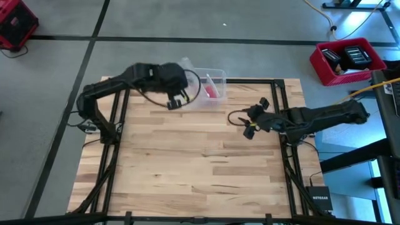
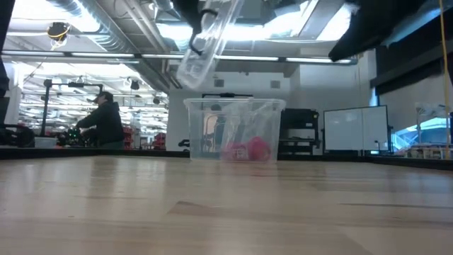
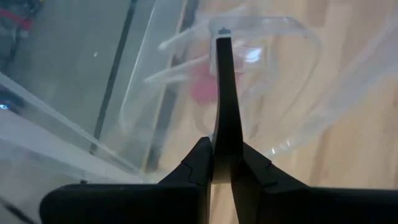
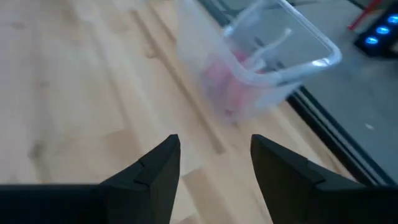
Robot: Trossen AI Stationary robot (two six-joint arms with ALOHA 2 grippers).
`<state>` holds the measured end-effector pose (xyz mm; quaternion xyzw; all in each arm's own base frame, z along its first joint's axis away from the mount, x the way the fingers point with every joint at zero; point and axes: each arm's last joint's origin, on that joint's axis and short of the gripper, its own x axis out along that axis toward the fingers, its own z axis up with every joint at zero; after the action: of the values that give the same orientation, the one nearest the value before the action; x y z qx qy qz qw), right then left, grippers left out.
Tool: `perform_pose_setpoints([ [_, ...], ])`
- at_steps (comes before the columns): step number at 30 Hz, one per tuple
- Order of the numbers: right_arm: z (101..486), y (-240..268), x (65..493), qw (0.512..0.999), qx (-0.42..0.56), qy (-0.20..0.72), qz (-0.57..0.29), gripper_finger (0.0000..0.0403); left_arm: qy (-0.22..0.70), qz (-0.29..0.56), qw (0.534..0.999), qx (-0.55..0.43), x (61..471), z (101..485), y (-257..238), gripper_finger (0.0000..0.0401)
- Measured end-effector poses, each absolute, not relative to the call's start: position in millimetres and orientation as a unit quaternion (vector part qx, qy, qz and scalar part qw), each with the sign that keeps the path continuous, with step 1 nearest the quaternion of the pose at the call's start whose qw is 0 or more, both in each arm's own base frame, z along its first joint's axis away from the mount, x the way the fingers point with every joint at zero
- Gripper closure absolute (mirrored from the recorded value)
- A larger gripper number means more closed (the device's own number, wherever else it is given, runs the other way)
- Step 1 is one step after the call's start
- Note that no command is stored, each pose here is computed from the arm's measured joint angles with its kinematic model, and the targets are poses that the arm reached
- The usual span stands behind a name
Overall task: Roll bandage
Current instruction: Close the transparent bin lid
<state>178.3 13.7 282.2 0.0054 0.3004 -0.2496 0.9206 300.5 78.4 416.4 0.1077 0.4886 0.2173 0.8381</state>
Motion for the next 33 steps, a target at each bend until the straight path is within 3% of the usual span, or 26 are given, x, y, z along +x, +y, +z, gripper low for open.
perform_pose_setpoints([
  [9,252.4,-44.3,186.3,0.907,-0.021,0.270,-0.322,0.0205,0.574,0.158,0.789,0.151,292.8,398.5,126.7,0.0376],
  [23,192.4,-152.3,211.4,0.930,0.024,0.273,-0.246,0.0205,0.565,0.145,0.786,0.205,282.8,421.1,153.9,0.0376],
  [33,167.0,-170.9,232.7,0.940,0.049,0.253,-0.224,0.0205,0.589,0.102,0.777,0.199,321.9,385.9,188.3,0.0376],
])
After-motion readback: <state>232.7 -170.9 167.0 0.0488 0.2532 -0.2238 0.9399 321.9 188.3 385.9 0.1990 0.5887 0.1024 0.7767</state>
